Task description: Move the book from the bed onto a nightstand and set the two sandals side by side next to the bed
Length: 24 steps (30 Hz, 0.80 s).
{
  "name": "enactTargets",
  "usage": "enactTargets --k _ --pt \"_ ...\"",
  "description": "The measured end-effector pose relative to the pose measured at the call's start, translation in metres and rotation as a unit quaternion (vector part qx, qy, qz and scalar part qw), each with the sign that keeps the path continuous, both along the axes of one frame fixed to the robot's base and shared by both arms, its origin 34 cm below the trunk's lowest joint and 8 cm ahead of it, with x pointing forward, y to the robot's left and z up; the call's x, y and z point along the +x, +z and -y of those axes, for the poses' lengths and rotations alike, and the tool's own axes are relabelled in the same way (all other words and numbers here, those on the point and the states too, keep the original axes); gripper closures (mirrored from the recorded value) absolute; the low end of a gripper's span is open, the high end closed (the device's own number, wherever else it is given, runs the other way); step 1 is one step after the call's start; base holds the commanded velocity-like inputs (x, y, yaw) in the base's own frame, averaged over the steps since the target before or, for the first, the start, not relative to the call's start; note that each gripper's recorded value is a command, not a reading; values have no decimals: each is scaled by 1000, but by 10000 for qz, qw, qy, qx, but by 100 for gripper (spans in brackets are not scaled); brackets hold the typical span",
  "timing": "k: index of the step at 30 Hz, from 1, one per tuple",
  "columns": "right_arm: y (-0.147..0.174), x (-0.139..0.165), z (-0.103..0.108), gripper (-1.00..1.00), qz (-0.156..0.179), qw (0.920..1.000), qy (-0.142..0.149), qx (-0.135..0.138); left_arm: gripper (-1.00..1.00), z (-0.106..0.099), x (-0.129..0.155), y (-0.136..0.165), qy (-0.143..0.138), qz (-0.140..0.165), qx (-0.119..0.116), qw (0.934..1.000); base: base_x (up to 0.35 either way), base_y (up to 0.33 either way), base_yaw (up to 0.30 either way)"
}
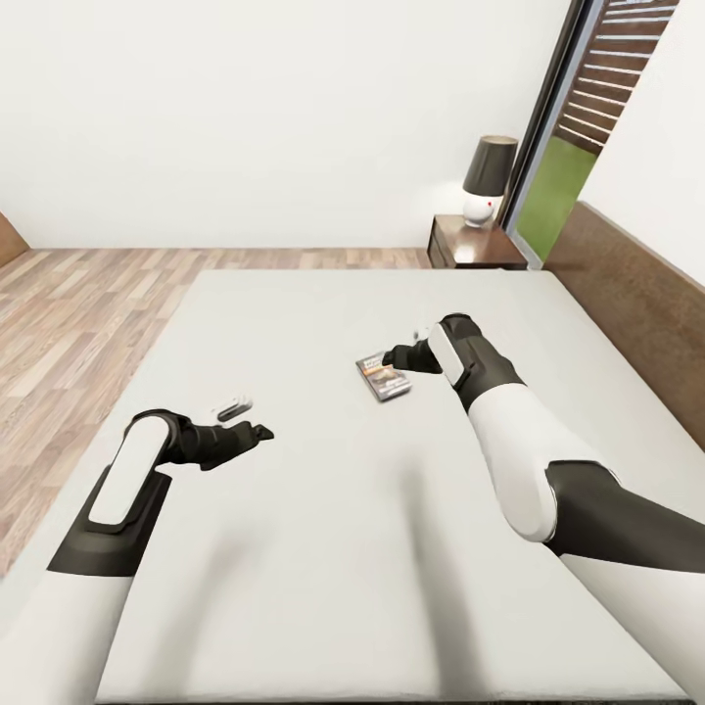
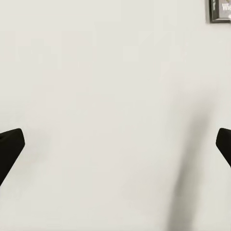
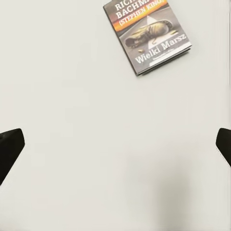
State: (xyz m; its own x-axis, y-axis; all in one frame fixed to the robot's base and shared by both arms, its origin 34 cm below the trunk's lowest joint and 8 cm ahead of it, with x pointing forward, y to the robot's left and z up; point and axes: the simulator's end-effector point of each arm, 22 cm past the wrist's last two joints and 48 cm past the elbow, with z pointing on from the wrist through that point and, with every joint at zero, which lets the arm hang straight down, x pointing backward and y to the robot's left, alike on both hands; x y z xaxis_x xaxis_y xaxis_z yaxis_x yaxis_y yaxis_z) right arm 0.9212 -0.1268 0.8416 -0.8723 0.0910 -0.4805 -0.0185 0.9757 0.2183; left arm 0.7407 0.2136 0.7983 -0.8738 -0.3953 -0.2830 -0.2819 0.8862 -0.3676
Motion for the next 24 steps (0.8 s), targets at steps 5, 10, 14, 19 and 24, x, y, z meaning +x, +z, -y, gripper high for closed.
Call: enactTargets --k 5,10,14,19,24 --pt "-16 -2 2 -100 -65 9999 -57 -81 -100 3 1 -2 26 -10 -72 10000 0 0 0" --pt "-27 -1 3 -100 -97 9999 -71 -100 -100 1 7 -8 270 49 -134 9995 0 0 0" --pt "-32 1 3 -100 -101 9999 -74 -106 -100 0 10 -13 387 62 -157 9991 0 0 0" --pt "-36 2 3 -100 -125 9998 -76 -112 -100 -2 9 -19 428 32 -130 9990 0 0 0" --pt "-34 1 3 -100 -155 9998 -78 -118 -100 -6 4 -20 386 -39 -47 9992 0 0 0"
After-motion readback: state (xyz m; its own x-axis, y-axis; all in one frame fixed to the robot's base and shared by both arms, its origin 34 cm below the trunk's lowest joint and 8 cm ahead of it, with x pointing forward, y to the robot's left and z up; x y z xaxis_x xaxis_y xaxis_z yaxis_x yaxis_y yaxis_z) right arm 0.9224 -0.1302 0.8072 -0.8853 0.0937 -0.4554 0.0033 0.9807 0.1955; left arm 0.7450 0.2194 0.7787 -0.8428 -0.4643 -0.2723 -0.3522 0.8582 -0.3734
